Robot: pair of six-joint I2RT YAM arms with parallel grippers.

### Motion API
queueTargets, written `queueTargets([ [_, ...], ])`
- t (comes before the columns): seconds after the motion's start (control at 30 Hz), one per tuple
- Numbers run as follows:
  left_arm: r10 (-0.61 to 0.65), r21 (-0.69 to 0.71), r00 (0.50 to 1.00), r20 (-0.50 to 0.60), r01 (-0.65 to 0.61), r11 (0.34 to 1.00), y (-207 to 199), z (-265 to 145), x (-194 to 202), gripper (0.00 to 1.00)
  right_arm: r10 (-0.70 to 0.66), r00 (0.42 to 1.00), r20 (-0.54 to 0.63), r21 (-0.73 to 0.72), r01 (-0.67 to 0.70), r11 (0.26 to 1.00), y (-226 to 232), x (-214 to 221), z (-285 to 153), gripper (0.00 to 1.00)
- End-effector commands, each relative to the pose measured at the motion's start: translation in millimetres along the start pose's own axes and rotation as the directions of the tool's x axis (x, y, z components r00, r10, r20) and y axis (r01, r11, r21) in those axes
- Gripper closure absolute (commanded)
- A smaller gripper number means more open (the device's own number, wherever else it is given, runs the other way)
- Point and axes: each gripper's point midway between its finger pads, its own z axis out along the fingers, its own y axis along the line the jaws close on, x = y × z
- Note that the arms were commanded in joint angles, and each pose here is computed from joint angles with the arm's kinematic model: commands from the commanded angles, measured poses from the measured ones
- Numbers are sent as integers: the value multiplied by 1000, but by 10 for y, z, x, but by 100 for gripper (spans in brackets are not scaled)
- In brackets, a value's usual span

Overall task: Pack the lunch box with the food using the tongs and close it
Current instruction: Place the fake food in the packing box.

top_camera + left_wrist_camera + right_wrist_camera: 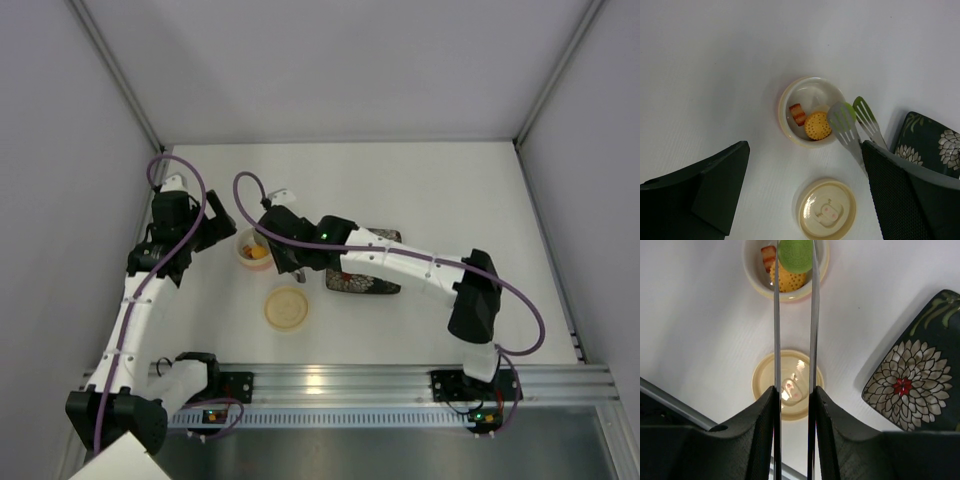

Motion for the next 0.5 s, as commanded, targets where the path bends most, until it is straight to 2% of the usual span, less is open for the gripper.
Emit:
queueTargets([
  [0.0, 7, 14, 999, 52, -7, 1000, -15, -41, -108, 1, 12, 998, 63, -98, -6, 995, 325, -225, -15, 71],
  [0.47, 6, 12, 999, 51, -6, 1000, -10, -37, -108, 1, 1, 998, 61, -129, 7, 992, 526, -259, 228, 68],
])
